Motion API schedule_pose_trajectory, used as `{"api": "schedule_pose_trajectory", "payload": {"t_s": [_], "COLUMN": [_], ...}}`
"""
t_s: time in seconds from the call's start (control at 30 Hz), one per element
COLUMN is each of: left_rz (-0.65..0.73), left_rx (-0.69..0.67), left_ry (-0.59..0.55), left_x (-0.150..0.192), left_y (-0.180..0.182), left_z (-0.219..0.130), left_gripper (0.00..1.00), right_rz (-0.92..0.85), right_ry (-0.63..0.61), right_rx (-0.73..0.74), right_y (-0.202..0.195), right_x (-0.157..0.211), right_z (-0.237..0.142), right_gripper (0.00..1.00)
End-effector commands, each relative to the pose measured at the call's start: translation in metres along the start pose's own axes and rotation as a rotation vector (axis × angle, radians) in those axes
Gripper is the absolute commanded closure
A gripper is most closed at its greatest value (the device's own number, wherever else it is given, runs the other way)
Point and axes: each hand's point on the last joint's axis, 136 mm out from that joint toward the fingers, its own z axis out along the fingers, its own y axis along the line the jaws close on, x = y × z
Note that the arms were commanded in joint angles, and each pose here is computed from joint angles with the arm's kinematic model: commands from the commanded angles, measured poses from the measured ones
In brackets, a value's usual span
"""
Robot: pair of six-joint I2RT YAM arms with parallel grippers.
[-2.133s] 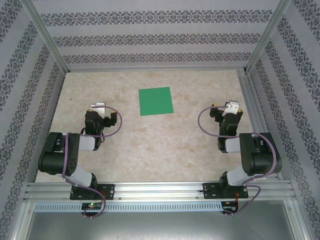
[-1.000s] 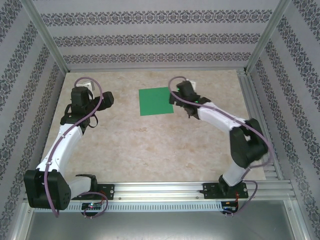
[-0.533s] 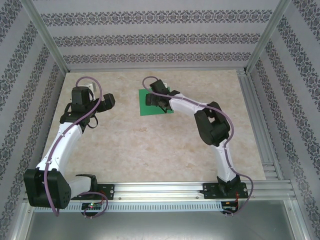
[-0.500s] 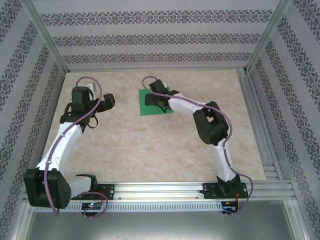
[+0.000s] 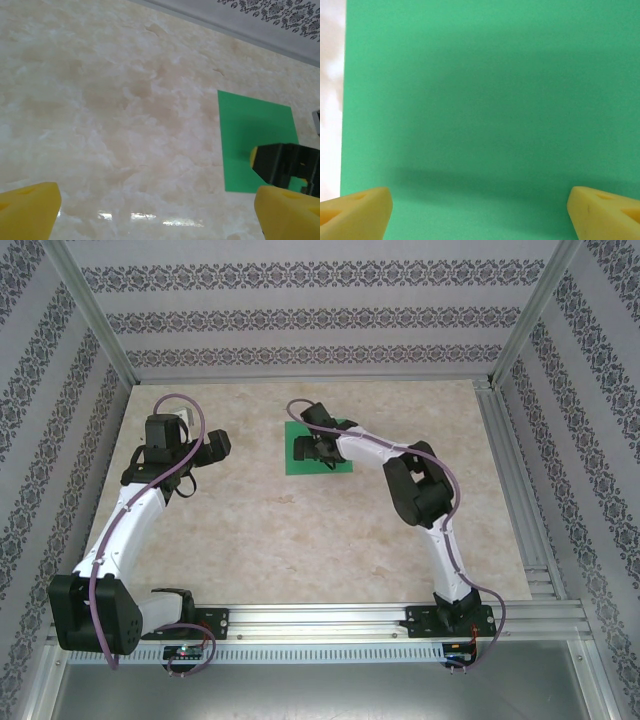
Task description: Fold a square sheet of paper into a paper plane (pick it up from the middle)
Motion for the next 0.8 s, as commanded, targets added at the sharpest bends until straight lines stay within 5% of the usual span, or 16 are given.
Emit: {"api": "schedule_pose_trajectory", "payload": {"t_s": [0.0, 0.33, 0.6, 0.77], "left_rz": [0.01, 0.003, -0.008, -0.02], "left_rx": [0.006, 0.015, 0.004, -0.001], "left_ry": [-0.006, 0.005, 0.01, 0.018], "left_x": [-0.007, -0.005, -0.006, -0.006], "left_y": [-0.005, -0.007, -0.005, -0.005], "left_z": [-0.003, 0.001, 0.002, 0.003], "left_gripper": [0.0, 0.0, 0.0, 0.0], "right_rz": [-0.017, -0.215, -0.159, -0.182], "right_ry": [0.233, 0.36, 0.203, 0.251], "right_rx": [0.088, 0.216, 0.131, 0.174], "right_y": [-0.043, -0.112, -0.081, -0.086], "right_x": [0.076, 0.177, 0.123, 0.118], "right_z": [-0.009, -0.077, -0.122, -0.111], "right_gripper": [0.08, 0.08, 0.02, 0.02]}}
